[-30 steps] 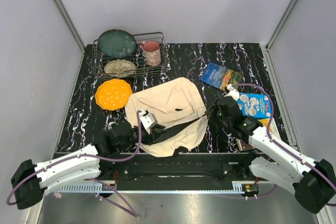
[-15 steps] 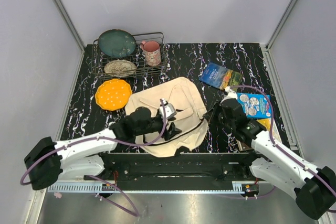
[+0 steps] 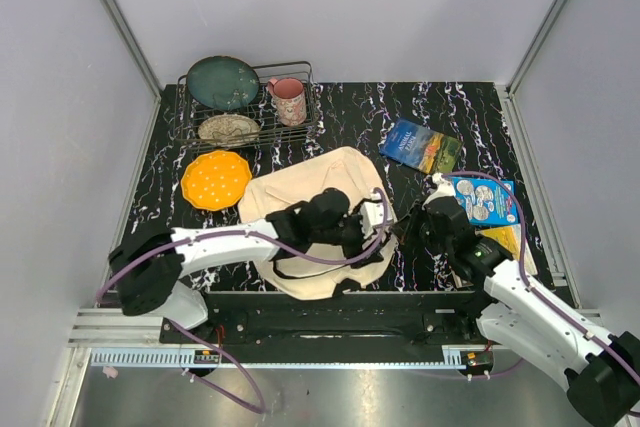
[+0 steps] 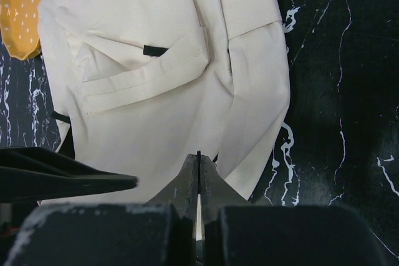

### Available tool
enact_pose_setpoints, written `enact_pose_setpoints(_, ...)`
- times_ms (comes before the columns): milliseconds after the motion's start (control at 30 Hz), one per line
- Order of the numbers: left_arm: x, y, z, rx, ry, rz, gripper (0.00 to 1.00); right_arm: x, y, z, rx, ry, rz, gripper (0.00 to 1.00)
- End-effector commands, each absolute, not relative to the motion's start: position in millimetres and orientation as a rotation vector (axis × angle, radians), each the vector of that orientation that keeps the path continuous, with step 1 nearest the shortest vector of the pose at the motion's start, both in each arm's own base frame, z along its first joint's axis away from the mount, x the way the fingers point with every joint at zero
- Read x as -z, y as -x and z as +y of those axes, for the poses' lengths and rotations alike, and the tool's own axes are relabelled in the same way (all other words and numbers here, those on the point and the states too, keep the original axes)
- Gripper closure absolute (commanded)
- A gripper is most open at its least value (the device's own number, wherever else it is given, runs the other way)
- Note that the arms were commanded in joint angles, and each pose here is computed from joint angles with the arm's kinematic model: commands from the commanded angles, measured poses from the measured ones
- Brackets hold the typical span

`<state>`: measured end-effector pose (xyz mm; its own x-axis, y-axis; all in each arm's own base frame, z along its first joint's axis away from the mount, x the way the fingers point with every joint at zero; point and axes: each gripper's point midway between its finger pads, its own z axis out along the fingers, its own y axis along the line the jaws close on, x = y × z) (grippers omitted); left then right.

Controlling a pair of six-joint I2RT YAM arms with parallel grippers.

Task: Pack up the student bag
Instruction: Unzip the student bag at the center of the board.

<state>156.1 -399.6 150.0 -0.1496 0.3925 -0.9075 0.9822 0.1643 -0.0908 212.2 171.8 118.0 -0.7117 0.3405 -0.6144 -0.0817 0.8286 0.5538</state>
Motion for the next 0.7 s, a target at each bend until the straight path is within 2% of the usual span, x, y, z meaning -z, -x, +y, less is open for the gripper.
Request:
enact_pose_setpoints(0, -140, -158, -417, 0.887, -1.41, 1.688, 0.32, -122, -214, 170, -0.726, -0.189, 2.234, 1.0)
enact_pose_setpoints(233, -118, -167, -425, 0.761, -1.42, 1.781, 0.35, -127, -214, 170, -0.733, -0.184, 2.219, 1.0)
enact_pose_setpoints(333, -112, -176, -424, 0.697, -1.395, 1.81, 0.41, -129, -215, 169, -0.729, -0.185, 2.214, 1.0)
enact_pose_setpoints(367, -111, -178, -423, 0.677, -1.388, 1.821, 0.54, -129, -215, 169, -0.725, -0.187, 2.216, 1.0)
enact_pose_setpoints(433, -108, -180, -423, 0.658, -1.387, 1.836, 0.66, -129, -215, 168, -0.722, -0.187, 2.213, 1.0)
enact_pose_setpoints(467, -106, -182, -422, 0.644, -1.385, 1.844, 0.76, -129, -215, 167, -0.717, -0.189, 2.215, 1.0)
enact_pose_setpoints(500, -103, -181, -421, 0.64, -1.389, 1.853, 0.92, -129, -215, 167, -0.715, -0.191, 2.213, 1.0)
enact_pose_setpoints(533, -103, -181, -421, 0.638, -1.392, 1.854, 1.0, -130, -215, 167, -0.717, -0.192, 2.21, 1.0)
enact_pose_setpoints(667, -103, -176, -417, 0.65, -1.386, 1.848, 1.0, -125, -217, 162, -0.687, -0.223, 2.215, 1.0)
